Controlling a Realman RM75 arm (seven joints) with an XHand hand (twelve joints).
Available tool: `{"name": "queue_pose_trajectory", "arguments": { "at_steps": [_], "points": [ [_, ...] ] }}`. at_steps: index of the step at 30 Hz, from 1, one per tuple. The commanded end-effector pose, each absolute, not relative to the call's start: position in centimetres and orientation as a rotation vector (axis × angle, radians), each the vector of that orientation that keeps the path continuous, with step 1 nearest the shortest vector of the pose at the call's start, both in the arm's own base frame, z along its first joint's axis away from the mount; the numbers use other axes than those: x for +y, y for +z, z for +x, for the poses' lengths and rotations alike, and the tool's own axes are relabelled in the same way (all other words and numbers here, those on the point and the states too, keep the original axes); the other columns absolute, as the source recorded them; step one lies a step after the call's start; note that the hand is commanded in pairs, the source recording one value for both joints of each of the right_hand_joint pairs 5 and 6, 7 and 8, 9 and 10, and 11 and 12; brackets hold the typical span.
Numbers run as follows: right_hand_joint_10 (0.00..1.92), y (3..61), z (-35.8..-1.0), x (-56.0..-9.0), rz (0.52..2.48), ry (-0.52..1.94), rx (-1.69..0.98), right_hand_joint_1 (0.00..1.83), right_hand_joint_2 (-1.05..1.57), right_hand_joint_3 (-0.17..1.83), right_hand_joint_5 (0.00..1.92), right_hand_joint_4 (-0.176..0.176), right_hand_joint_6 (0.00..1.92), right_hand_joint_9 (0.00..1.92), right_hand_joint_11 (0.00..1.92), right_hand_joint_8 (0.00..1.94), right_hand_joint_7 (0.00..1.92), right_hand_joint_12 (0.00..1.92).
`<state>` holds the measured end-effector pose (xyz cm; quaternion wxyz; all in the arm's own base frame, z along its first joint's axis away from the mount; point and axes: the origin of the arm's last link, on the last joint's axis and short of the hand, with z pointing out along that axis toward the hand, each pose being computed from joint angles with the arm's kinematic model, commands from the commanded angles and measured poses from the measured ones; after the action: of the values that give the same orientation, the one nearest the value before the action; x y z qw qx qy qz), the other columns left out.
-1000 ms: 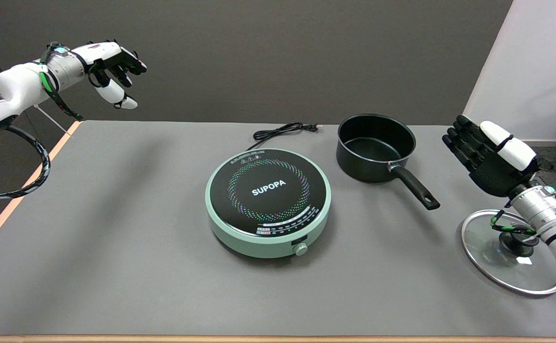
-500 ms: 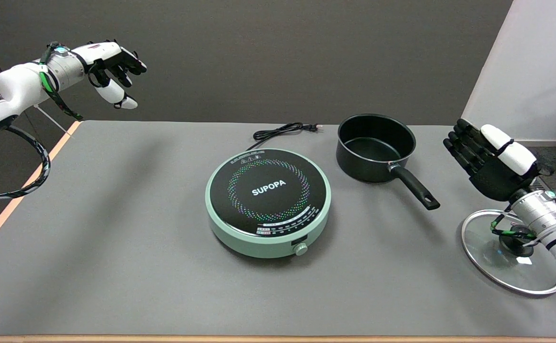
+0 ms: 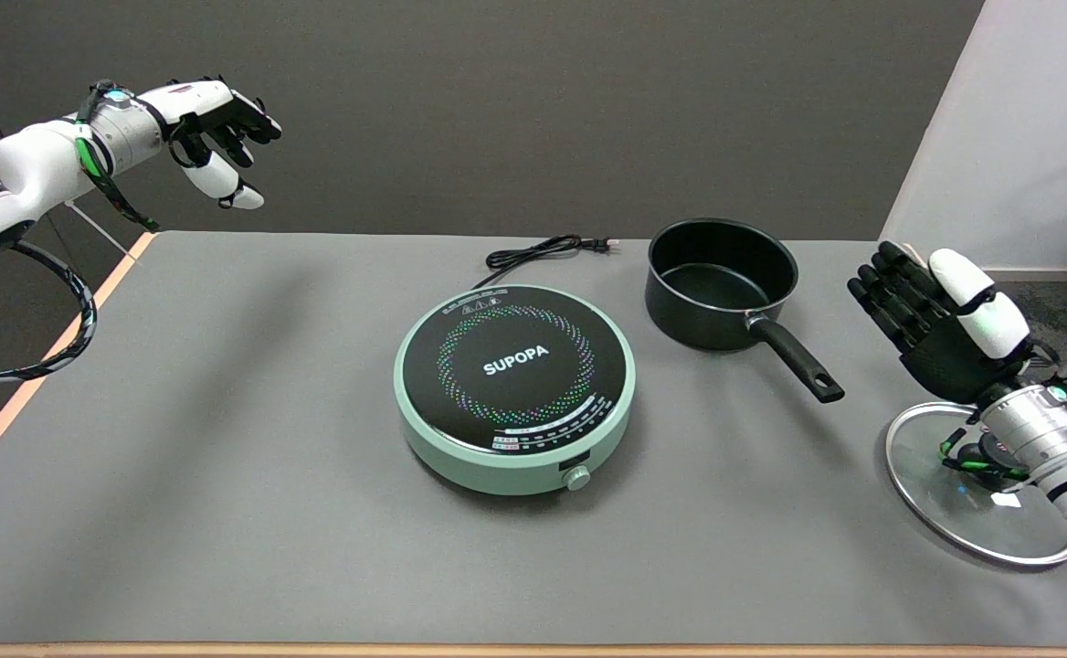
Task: Pick up the pot.
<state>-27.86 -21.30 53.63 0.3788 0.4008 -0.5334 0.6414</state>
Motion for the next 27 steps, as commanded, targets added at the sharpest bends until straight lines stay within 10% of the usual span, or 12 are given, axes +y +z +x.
{"name": "queue_pose_trajectory", "arguments": {
  "at_steps": [1,27],
  "points": [
    [0.05,52.6,-26.6,-19.8,1.162,1.669,-1.267,0.72,0.93,0.19,0.05,-0.176,0.05,0.05,0.05,0.05,0.05,0.05],
    [0.00,51.8,-25.5,-19.9,1.135,1.803,-1.137,0.70,1.09,0.33,0.00,-0.176,0.00,0.00,0.00,0.00,0.00,0.00]
  ]
}}
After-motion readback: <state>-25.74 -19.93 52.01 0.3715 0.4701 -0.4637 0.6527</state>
